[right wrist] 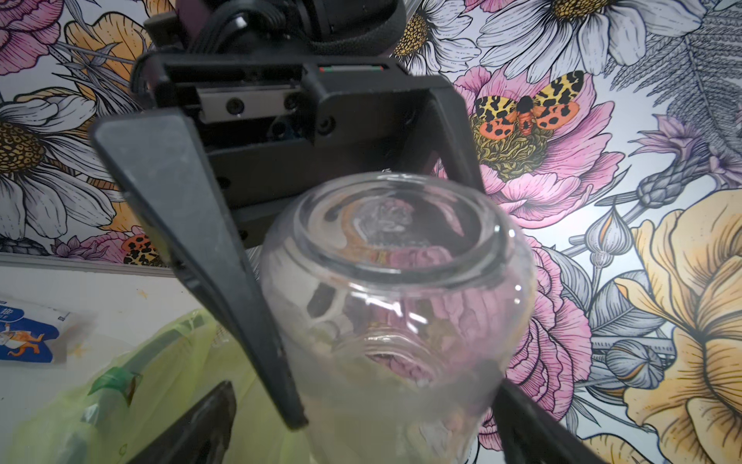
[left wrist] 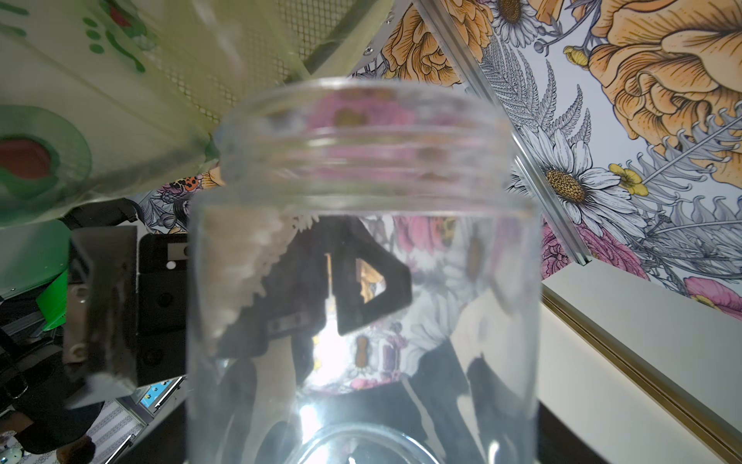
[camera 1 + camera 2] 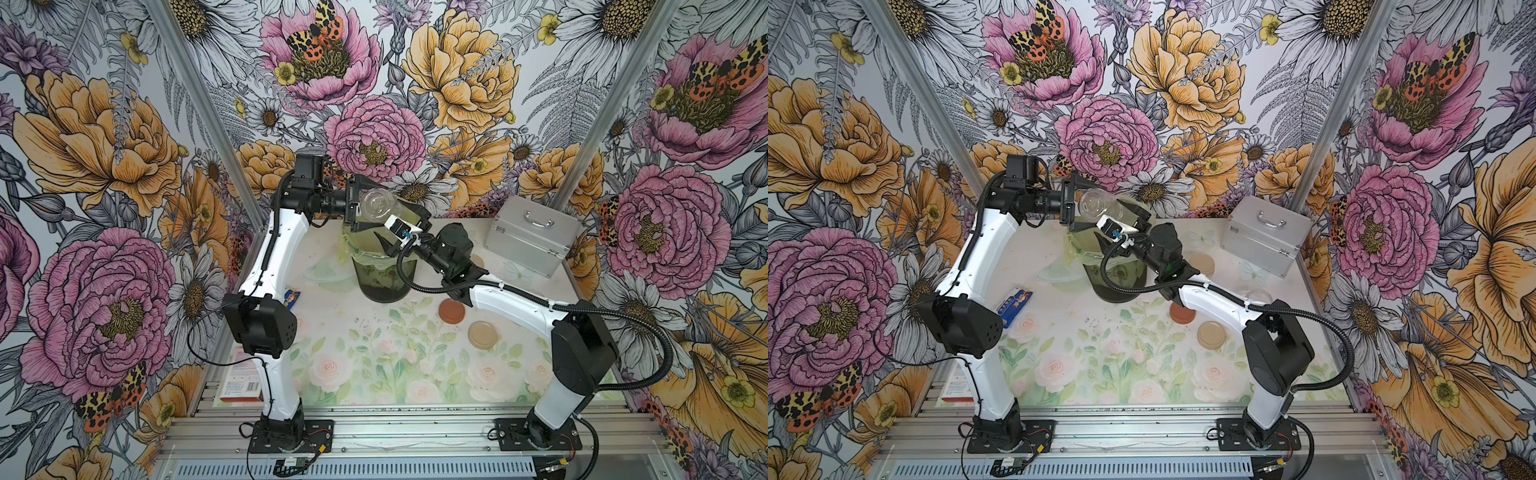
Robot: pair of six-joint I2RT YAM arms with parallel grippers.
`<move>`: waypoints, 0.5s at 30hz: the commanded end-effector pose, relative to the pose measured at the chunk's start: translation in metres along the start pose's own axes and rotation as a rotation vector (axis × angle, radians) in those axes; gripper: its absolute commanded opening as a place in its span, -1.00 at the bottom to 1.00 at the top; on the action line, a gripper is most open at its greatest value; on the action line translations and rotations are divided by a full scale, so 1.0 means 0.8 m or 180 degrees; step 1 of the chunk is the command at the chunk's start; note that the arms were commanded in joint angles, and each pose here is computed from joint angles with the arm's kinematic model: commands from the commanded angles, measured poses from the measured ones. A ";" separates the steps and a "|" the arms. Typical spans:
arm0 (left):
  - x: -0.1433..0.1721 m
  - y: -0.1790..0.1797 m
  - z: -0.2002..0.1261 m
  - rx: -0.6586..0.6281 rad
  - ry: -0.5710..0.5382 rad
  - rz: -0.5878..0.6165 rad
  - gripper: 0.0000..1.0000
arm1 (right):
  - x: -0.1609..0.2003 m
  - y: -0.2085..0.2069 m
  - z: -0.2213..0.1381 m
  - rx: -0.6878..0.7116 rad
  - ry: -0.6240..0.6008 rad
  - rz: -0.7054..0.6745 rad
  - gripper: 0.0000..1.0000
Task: Empty moldy rice from jars
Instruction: Pour the moldy rice from the jar into the trash bin.
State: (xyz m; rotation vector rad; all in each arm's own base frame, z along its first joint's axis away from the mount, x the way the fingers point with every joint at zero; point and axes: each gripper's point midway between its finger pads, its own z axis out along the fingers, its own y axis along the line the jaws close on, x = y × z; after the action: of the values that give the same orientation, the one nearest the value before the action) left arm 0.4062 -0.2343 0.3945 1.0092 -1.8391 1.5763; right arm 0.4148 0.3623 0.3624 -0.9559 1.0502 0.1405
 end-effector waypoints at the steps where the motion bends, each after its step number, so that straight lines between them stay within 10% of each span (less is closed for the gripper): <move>1: 0.043 0.000 -0.014 0.0038 0.0175 0.0288 -1.00 | -0.008 -0.014 0.010 0.0277 -0.0112 -0.0106 0.99; 15: 0.056 0.002 -0.024 0.0071 0.0184 0.0318 -1.00 | 0.001 -0.013 0.026 0.0365 -0.0129 -0.0083 0.93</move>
State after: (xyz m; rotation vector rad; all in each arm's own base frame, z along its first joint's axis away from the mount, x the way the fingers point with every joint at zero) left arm 0.4011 -0.2289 0.3977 1.0134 -1.8374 1.5847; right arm 0.4338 0.3665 0.3530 -0.9057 1.0367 0.0668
